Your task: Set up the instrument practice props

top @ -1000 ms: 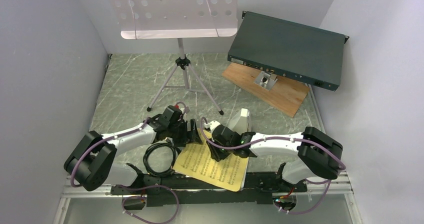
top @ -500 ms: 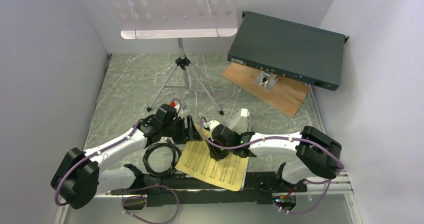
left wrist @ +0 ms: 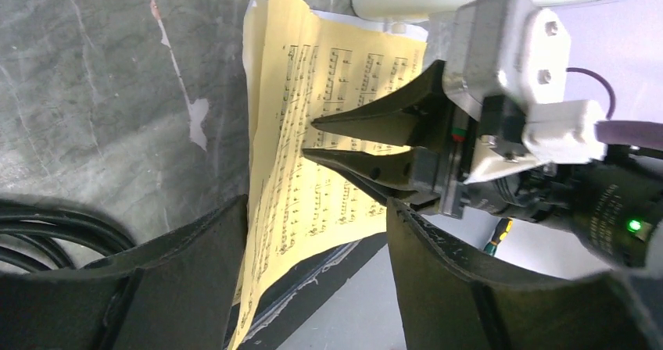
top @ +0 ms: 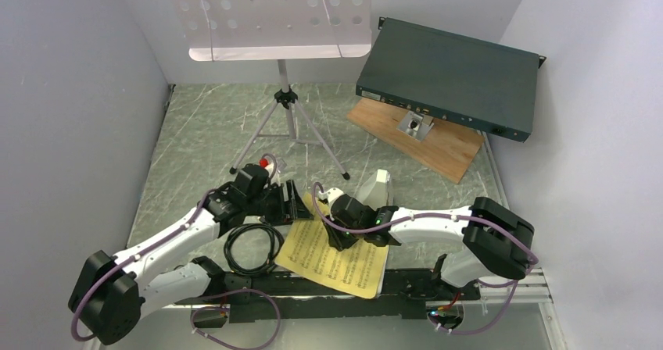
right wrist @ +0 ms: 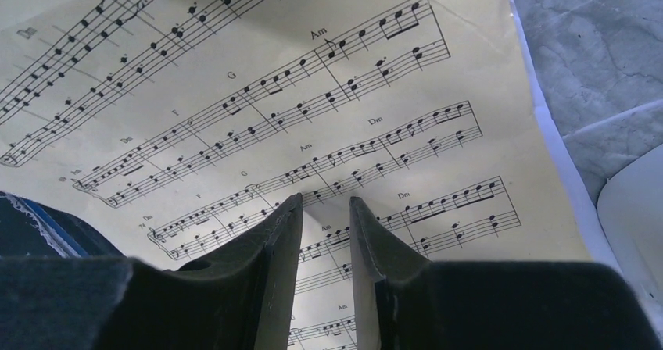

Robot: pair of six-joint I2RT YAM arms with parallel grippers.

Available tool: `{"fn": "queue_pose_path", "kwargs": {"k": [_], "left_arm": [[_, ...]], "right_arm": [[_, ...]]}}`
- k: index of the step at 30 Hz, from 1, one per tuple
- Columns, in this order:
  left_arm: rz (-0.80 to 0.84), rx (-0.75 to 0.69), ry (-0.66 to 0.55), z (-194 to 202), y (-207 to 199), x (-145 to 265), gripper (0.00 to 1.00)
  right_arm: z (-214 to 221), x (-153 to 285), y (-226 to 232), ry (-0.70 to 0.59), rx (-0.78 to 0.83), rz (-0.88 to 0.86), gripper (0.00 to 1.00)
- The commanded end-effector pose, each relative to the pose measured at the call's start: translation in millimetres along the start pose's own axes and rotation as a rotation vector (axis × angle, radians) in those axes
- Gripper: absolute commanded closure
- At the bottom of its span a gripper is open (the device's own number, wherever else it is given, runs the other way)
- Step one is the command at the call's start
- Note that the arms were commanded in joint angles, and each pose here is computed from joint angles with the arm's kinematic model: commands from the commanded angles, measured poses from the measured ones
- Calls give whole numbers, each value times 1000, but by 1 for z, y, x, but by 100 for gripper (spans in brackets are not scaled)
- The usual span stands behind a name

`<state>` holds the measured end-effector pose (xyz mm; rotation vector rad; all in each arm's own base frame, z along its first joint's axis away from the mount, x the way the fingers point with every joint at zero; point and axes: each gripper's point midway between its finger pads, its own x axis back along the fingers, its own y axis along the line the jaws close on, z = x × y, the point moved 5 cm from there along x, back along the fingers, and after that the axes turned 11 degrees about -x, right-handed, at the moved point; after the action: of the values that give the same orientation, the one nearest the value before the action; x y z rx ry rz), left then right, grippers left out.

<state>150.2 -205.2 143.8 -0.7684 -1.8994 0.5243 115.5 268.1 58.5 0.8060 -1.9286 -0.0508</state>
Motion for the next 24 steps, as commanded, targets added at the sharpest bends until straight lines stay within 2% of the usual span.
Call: {"fn": "queue_pose_path", "kwargs": {"k": [1,24], "left_arm": [[56,17,-35,-4,-11,5,31],[24,-32,-16,10,-13,30,29]], "right_arm": [[10,-6,-3,49,-10,12,69],[11,-12,0,76,-5,2,71]]}}
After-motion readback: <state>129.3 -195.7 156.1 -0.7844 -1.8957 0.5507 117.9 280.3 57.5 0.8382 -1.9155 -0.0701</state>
